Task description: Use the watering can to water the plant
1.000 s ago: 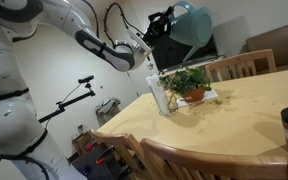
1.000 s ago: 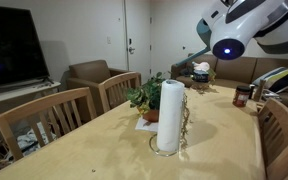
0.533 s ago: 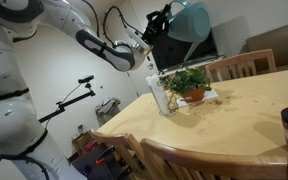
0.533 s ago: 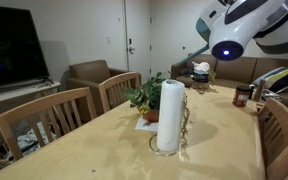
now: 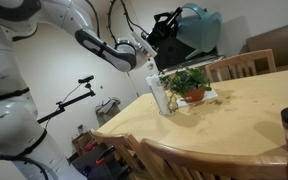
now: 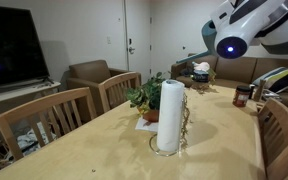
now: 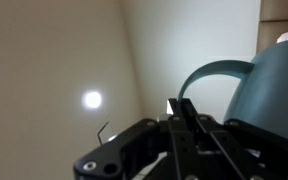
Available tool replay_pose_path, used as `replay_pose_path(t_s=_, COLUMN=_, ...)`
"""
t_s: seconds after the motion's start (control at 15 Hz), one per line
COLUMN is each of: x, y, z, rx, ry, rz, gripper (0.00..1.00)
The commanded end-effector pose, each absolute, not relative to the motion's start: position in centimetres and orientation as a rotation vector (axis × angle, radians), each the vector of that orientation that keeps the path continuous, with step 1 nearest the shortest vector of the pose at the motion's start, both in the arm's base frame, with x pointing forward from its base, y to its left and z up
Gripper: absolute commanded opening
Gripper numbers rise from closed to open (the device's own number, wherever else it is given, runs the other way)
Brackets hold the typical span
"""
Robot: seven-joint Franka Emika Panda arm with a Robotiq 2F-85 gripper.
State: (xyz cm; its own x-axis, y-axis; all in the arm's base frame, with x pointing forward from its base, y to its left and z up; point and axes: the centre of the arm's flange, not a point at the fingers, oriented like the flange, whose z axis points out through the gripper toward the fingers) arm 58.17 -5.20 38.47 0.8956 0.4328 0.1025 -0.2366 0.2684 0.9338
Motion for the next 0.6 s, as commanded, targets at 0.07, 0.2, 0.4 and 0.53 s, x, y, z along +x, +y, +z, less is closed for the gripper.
replay_pose_path(t_s=0.07, x=56.3, y=-8.5, z=37.9, rx=1.356, ry=0.116, rz=0.557, gripper=0.02)
replay_pose_path(t_s=0.2, x=56.1, y=-9.6, z=36.6, rx=1.408, ry=0.102, rz=0.572, gripper=0.02)
replay_pose_path(t_s=0.4, x=55.9, y=-10.8, z=34.2, rx=1.476, ry=0.105, rz=0.58, gripper=0.02)
replay_pose_path(t_s=0.53, x=56.3, y=-10.5, z=33.6, rx=1.467, ry=0.122, rz=0.562, gripper=0.02)
